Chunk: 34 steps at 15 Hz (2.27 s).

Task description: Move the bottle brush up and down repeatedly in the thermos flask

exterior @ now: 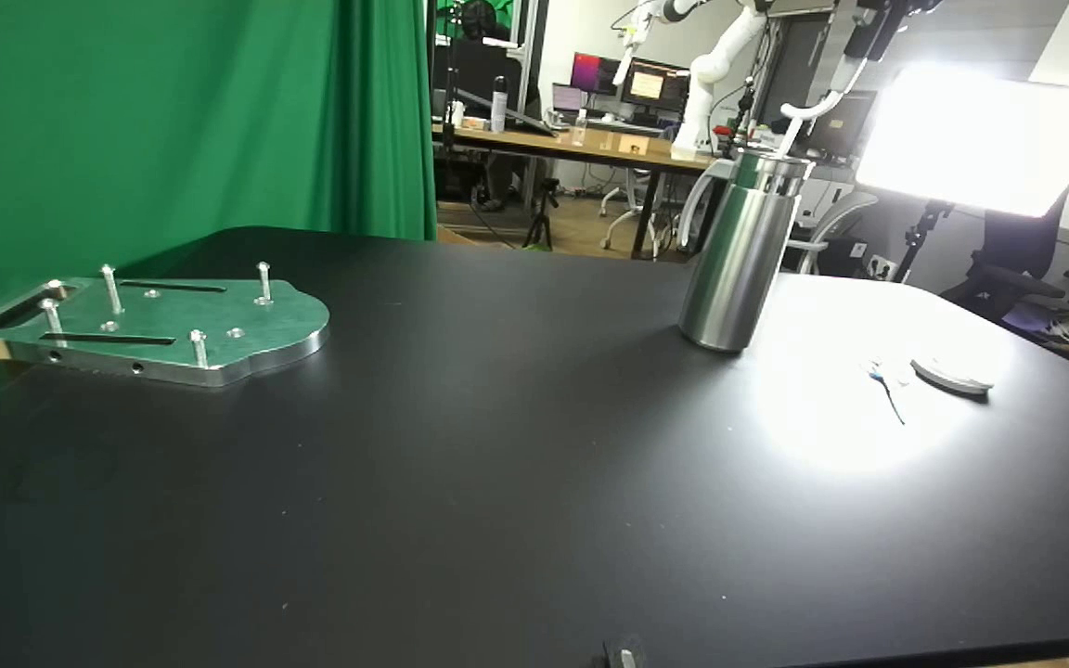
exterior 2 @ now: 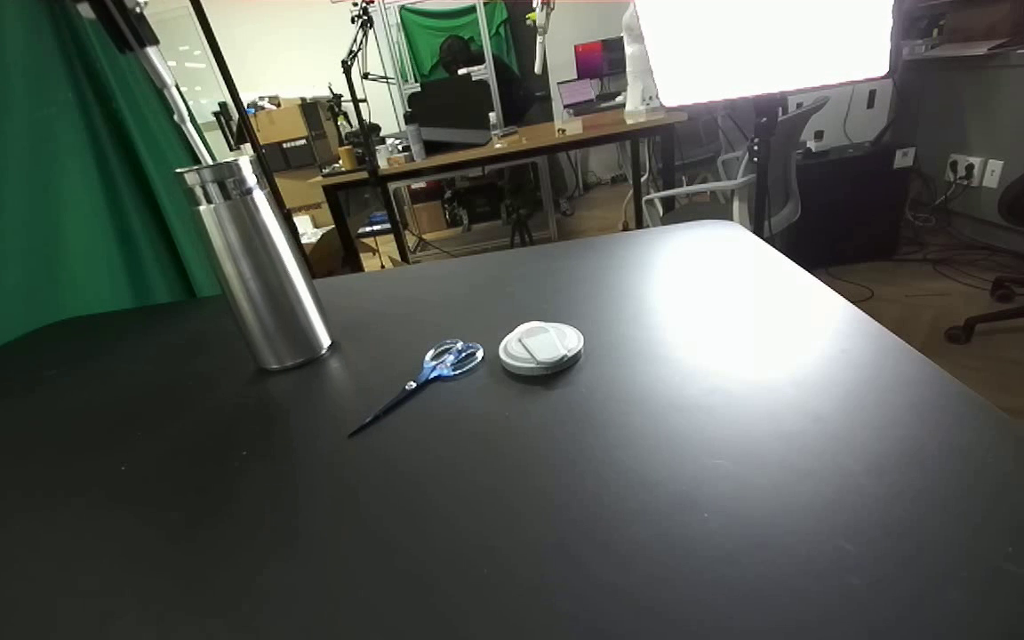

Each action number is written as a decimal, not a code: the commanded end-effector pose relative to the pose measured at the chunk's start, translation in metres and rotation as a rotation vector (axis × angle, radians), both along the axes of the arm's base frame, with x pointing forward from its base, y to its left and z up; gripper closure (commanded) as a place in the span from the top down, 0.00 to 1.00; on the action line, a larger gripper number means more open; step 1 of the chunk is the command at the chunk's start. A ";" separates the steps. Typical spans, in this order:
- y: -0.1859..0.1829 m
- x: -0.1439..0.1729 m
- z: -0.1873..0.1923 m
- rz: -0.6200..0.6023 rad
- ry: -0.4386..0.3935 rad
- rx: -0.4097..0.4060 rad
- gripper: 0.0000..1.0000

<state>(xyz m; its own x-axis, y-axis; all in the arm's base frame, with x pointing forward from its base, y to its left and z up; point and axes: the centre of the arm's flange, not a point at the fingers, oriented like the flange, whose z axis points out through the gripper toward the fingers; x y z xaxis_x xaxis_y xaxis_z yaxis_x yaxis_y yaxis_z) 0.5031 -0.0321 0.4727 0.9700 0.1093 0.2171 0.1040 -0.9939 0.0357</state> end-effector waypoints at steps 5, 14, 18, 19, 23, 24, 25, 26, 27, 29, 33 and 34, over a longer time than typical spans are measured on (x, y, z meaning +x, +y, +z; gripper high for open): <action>-0.008 -0.012 0.039 -0.005 -0.044 0.006 0.04; 0.000 0.019 -0.019 0.003 0.068 -0.016 0.04; 0.001 0.031 -0.053 0.004 0.134 -0.026 0.04; 0.000 0.034 -0.058 0.003 0.145 -0.026 0.04; -0.002 0.043 -0.066 0.001 0.163 -0.028 0.04; -0.003 0.045 -0.065 0.000 0.162 -0.028 0.04; -0.004 0.046 -0.063 -0.001 0.161 -0.026 0.04; -0.005 0.046 -0.059 -0.001 0.158 -0.023 0.04; -0.007 0.045 -0.051 -0.002 0.145 -0.017 0.04; -0.011 0.041 -0.032 -0.004 0.119 -0.007 0.04; -0.019 0.027 0.009 -0.017 0.057 -0.001 0.04; -0.021 0.022 0.019 -0.019 0.043 0.000 0.04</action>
<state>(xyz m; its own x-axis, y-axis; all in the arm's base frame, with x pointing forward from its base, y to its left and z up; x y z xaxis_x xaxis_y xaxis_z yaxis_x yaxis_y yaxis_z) 0.5390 -0.0454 0.4556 0.9849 0.1023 0.1398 0.0979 -0.9945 0.0376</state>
